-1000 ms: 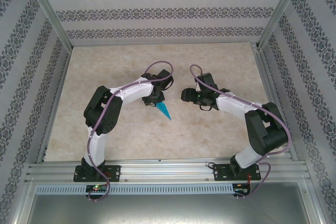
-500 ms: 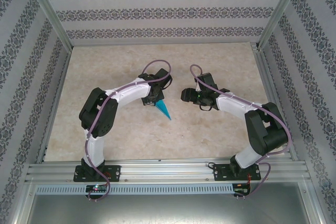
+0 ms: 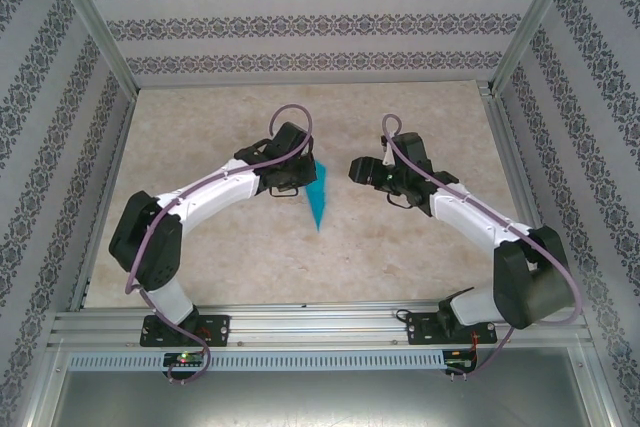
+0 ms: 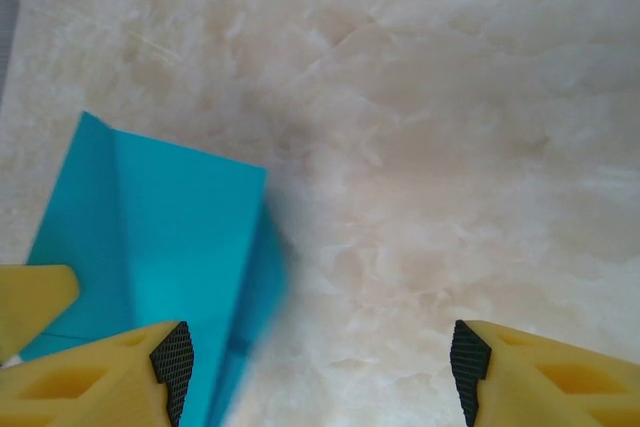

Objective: Fold a paper plane with a square sheet of paper (pick it up from the middle)
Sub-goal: Turn over the paper at the center of the table.

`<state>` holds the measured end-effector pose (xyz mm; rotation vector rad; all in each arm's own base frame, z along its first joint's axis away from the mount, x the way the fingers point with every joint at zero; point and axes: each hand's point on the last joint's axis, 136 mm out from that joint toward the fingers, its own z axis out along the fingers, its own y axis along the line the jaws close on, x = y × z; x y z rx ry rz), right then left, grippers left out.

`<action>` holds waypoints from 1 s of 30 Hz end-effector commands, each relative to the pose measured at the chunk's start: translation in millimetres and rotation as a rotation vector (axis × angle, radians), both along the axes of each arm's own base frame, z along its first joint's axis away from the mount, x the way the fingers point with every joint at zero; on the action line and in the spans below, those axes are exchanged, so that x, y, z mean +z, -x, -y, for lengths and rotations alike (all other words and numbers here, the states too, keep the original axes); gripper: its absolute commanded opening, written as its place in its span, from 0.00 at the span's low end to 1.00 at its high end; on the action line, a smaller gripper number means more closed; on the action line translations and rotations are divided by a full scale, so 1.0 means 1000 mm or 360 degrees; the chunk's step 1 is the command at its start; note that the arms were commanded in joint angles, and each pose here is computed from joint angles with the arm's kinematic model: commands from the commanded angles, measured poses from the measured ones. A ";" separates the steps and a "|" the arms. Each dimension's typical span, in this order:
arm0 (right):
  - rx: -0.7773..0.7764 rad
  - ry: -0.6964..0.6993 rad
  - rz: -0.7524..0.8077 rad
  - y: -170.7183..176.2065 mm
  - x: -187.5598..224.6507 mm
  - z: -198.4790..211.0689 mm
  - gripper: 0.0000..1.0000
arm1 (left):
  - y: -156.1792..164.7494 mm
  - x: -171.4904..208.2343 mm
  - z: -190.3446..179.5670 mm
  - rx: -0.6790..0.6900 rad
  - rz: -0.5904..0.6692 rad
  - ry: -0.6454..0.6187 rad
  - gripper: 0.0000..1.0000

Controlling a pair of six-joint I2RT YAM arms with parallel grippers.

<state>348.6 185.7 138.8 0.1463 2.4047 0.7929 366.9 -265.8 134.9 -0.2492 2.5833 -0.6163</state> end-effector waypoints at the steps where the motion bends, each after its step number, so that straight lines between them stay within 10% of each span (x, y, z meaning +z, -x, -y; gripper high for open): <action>1: 0.0058 -0.0112 0.0010 0.003 0.005 -0.009 0.70 | -0.009 0.002 0.022 -0.0115 0.0071 0.0227 0.03; 21: 0.0004 -0.0081 0.0004 0.001 0.005 -0.007 0.70 | -0.016 0.037 0.039 -0.0214 0.0260 0.0626 0.02; 30: -0.0008 -0.0060 -0.0046 0.000 -0.006 -0.006 0.70 | -0.017 -0.025 0.007 0.0041 0.0169 0.0461 0.02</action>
